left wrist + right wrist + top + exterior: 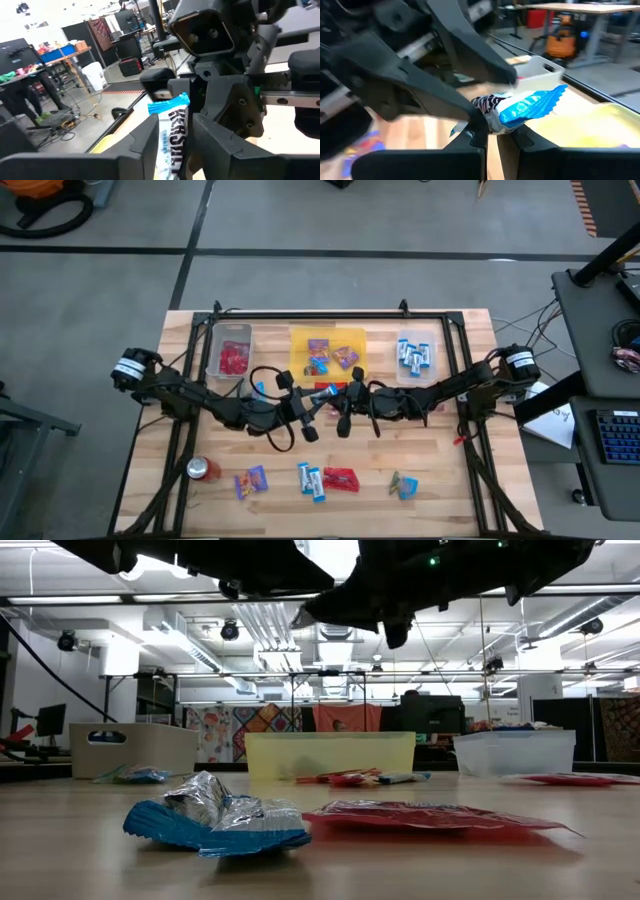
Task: Sort candy
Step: Put the white chocolate into the transparent bin, then put the red gummy into the gray bin
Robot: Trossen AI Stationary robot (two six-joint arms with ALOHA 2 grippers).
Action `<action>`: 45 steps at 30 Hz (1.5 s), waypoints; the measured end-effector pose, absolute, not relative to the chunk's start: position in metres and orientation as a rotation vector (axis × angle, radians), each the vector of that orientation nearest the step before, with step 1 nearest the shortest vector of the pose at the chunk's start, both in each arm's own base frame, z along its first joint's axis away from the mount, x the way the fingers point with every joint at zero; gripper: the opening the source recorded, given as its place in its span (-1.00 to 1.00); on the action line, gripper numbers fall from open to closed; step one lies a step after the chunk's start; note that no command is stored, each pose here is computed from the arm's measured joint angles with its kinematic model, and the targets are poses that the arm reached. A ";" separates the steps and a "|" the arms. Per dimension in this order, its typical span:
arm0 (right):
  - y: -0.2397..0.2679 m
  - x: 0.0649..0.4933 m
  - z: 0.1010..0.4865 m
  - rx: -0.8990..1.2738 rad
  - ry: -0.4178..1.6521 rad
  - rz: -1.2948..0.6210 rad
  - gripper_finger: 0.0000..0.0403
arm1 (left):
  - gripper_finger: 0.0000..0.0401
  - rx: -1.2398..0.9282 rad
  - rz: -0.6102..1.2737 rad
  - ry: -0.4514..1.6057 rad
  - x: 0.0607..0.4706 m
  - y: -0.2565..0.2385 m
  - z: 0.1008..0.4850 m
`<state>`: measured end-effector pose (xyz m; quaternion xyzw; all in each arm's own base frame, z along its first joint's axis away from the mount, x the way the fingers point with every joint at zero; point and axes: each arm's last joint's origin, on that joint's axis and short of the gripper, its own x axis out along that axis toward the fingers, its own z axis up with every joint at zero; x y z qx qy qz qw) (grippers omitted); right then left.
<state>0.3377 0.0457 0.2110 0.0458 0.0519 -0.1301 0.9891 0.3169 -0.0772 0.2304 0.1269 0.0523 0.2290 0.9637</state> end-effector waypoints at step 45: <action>-0.054 0.200 0.215 0.479 0.907 -1.308 -0.17 | -0.38 0.184 0.470 0.403 0.271 -0.063 0.243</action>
